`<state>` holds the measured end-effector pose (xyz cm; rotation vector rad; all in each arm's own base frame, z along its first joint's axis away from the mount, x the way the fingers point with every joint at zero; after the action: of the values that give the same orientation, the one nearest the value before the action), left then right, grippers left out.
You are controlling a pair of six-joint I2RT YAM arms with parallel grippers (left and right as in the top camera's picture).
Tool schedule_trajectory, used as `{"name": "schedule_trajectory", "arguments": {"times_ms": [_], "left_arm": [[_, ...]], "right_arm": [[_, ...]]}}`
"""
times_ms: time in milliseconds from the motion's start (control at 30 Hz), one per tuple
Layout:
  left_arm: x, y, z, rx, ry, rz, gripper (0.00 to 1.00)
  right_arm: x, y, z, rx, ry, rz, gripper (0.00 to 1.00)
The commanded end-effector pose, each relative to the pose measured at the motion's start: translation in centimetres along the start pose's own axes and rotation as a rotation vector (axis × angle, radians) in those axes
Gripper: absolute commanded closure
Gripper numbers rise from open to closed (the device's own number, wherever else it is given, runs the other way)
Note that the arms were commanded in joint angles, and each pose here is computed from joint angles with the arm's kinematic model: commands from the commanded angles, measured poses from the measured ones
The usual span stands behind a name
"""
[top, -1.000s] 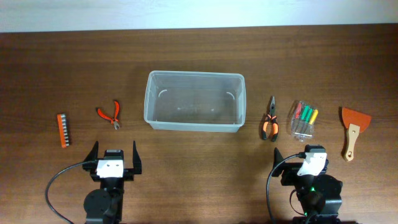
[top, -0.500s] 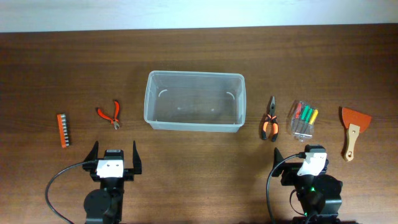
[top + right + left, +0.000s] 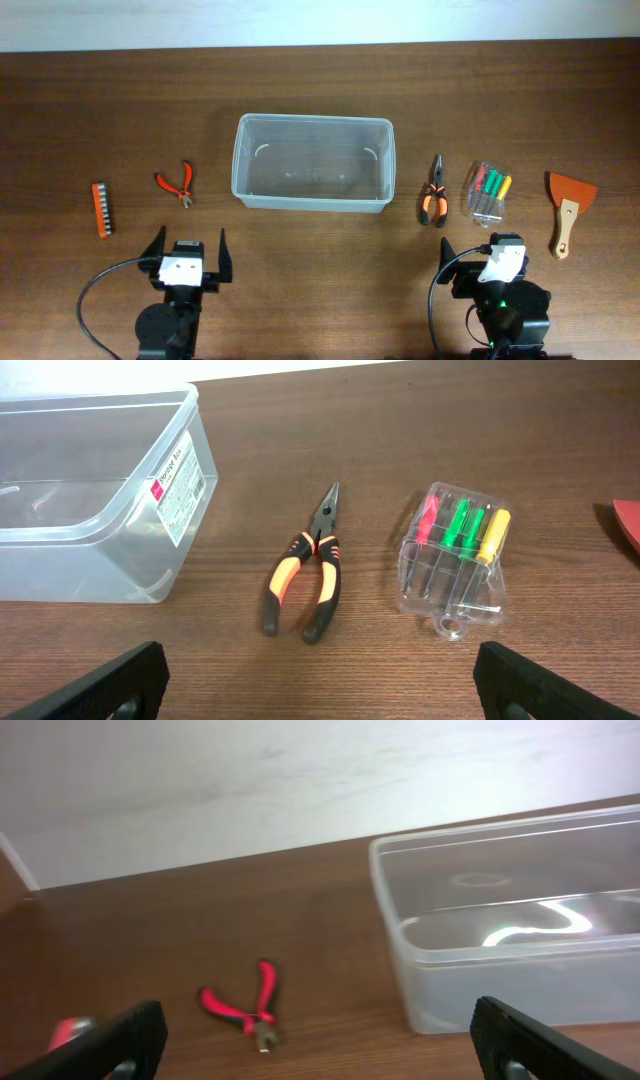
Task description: Pack container
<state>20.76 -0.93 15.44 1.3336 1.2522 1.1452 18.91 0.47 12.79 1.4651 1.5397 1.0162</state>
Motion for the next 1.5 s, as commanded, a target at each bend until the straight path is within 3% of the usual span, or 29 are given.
{"name": "schedule_trajectory", "arguments": {"times_ms": [0,300,567,833,1067,1333,1467], "left_arm": [[-1.3,-0.6,0.1,0.026,-0.093,-0.078,0.01],[-2.5,0.0,-0.1,0.069,-0.184,-0.137,0.01],[-0.2,4.0,-1.2,0.185,-0.018,-0.13,0.01],[1.9,9.5,0.4,0.29,0.141,-0.103,0.01],[2.6,13.5,4.4,0.393,0.158,-0.022,0.01],[3.7,12.5,8.2,0.61,0.064,-0.125,0.01],[4.3,10.5,9.1,0.688,0.062,-0.157,0.01]], "right_arm": [[0.2,-0.1,0.0,-0.004,0.012,0.004,0.01],[1.2,1.0,-0.5,-0.032,0.088,0.0,0.02],[0.9,6.3,-2.6,-0.067,0.071,-0.002,0.02],[0.8,11.1,-1.9,0.127,0.086,-0.176,0.02],[-0.8,15.7,0.7,0.361,0.016,-0.193,0.01],[0.9,15.7,2.0,0.646,0.17,-0.095,0.01],[-0.9,14.7,2.9,0.714,0.024,0.047,0.02]]}}
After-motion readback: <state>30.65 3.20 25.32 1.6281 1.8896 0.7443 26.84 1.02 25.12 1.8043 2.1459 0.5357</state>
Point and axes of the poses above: each gripper's point midway between its finger pads, its own z axis out along the fingers, its own x axis along the line the jaws close on, y = z × x, the point moved 4 cm from there along -z, back along the fingers, and after that the axes turned 6 degrees about -z, right-handed, at the moved point
